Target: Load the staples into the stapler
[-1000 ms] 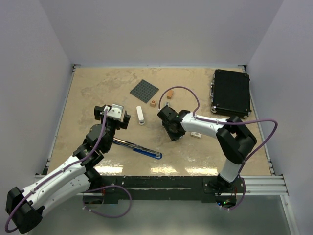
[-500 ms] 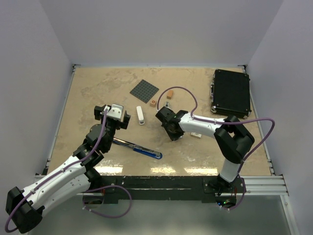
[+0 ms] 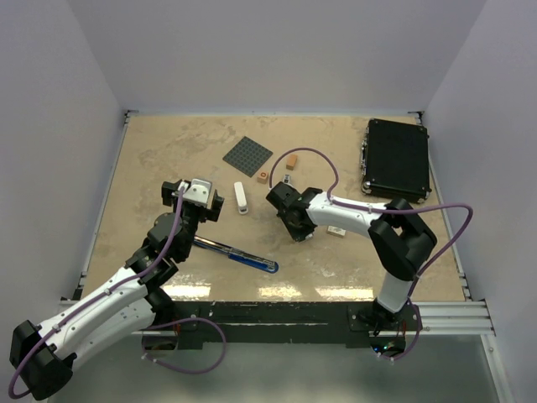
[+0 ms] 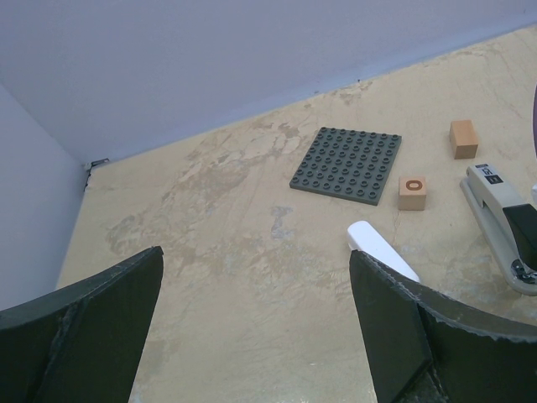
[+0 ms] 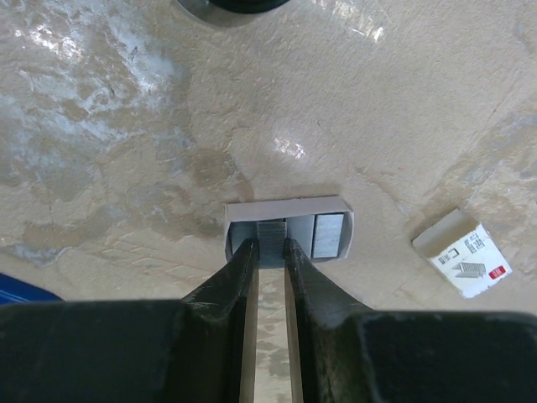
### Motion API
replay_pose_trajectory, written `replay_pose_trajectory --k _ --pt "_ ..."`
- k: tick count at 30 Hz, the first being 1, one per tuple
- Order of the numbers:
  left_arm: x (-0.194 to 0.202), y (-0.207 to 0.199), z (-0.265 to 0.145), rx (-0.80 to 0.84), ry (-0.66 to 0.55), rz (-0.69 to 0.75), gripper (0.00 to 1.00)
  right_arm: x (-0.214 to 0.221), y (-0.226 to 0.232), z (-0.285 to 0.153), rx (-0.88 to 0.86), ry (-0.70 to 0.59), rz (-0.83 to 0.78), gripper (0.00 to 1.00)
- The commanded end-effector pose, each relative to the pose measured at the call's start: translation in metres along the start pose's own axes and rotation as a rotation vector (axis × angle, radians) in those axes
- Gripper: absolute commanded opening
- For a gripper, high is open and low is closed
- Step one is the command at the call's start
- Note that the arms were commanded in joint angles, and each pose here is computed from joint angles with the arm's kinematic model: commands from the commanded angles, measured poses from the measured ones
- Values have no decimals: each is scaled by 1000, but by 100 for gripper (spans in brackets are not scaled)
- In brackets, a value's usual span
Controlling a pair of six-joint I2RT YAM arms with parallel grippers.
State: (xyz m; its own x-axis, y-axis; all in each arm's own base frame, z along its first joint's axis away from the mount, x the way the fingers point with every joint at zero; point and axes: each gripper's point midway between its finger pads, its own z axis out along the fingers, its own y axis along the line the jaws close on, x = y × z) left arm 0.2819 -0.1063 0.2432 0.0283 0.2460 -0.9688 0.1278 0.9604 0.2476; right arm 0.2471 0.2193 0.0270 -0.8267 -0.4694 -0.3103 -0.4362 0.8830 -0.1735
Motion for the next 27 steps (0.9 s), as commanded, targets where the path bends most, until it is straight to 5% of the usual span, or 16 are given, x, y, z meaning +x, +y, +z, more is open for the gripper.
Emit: replay_pose_trajectory --k 1,9,21,27 --pt "-7 3 1 -11 -27 -11 97 -25 -2 -32 -11 -87 30 7" --pt "-7 4 1 -16 -27 -14 97 -32 -3 -44 -30 -129 8 7" --pt "-11 24 -6 -113 -53 -63 98 -49 57 -83 -282 -270 -179 7" --pt "-10 31 -8 -149 -60 -69 98 -47 69 -65 -276 -244 -219 8"
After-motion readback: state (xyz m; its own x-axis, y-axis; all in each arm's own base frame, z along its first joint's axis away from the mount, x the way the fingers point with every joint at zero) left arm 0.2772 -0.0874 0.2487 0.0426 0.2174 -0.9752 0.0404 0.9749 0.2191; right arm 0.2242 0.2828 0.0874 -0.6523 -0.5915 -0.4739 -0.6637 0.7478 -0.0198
